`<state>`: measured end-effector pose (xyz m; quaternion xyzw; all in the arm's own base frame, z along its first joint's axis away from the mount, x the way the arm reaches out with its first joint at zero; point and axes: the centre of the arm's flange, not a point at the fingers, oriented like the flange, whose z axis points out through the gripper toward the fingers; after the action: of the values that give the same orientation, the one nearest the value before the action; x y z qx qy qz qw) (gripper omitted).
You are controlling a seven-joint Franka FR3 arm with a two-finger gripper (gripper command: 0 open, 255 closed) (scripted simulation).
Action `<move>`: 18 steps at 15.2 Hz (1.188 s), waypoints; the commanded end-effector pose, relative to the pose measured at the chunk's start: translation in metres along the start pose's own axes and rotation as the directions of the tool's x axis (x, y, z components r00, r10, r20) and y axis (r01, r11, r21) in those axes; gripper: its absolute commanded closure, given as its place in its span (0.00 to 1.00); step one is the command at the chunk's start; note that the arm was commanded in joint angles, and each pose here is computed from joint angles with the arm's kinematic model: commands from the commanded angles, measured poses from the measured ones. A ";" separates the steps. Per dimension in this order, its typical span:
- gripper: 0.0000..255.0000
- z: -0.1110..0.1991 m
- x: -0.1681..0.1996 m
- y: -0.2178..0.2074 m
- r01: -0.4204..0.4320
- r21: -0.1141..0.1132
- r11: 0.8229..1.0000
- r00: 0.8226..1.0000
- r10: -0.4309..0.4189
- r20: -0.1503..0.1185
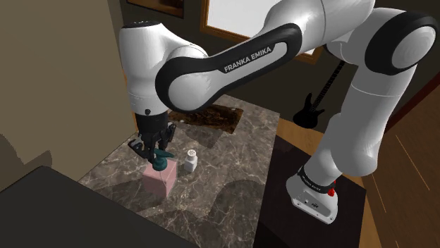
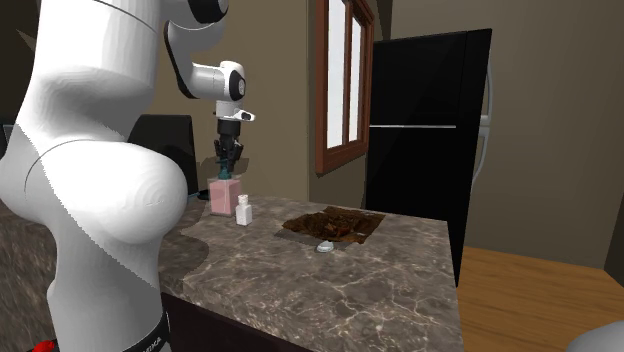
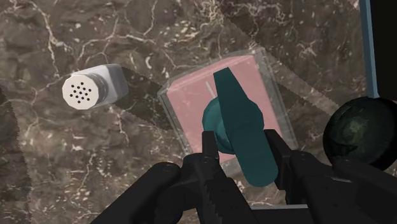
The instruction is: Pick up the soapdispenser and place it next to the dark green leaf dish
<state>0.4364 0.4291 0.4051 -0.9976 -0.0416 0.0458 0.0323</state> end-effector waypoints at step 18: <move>0.00 -0.050 0.000 0.000 0.000 0.000 1.000 1.000 0.000 0.000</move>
<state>0.4408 0.4260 0.4534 -0.9976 -0.0416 0.0454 0.0326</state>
